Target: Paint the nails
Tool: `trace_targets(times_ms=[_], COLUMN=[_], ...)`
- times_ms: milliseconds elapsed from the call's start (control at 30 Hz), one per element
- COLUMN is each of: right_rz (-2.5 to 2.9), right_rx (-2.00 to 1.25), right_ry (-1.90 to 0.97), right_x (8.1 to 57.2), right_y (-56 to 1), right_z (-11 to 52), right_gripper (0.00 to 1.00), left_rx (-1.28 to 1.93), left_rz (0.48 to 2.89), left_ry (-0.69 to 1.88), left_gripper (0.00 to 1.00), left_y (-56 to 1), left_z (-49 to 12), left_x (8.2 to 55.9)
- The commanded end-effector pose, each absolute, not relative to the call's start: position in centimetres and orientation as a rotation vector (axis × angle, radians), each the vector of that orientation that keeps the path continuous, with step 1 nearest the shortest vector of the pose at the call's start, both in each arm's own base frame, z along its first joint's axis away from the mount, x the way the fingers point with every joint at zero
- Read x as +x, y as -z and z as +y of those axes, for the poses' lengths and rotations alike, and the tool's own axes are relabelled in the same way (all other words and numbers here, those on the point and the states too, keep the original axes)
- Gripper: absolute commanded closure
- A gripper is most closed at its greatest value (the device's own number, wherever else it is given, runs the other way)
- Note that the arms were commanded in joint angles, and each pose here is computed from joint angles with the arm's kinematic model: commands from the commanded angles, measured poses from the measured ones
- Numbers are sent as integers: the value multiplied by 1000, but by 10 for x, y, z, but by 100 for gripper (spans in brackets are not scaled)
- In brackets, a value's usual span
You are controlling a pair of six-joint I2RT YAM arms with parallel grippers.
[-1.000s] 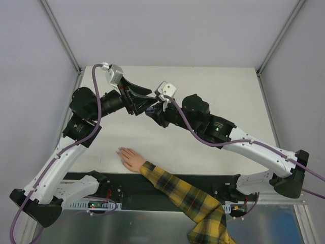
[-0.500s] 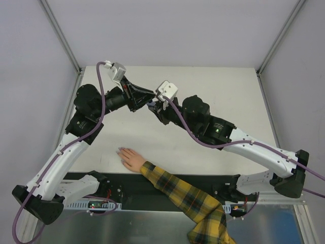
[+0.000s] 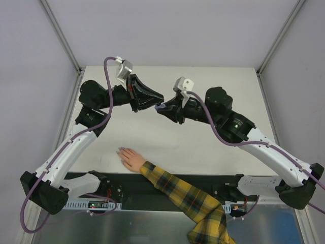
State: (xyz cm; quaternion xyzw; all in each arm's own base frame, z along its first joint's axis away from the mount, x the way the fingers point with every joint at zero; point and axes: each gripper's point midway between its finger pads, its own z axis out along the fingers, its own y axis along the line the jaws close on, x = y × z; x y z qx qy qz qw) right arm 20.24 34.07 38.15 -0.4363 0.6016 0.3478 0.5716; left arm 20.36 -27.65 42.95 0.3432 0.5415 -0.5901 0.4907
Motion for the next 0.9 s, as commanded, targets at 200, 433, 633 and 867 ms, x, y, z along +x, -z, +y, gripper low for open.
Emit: trace_targets(times_ms=[200, 433, 633, 867], right_rz=[1077, 1397, 1490, 1495], right_rx=[-1216, -833, -688, -645], right_ry=[-1438, -1055, -726, -523], right_x=[126, 198, 217, 236], right_y=[-439, -408, -389, -396], right_z=[325, 306, 307, 327], right_gripper=[100, 99, 100, 100], left_rx=[1013, 800, 651, 555], left_rz=[1202, 1356, 1410, 1477], left_ry=[1562, 1339, 1246, 1183], left_gripper=[82, 4, 6, 26], left_y=[-440, -438, -437, -425], left_z=[-275, -267, -253, -248], left_x=[161, 198, 216, 234])
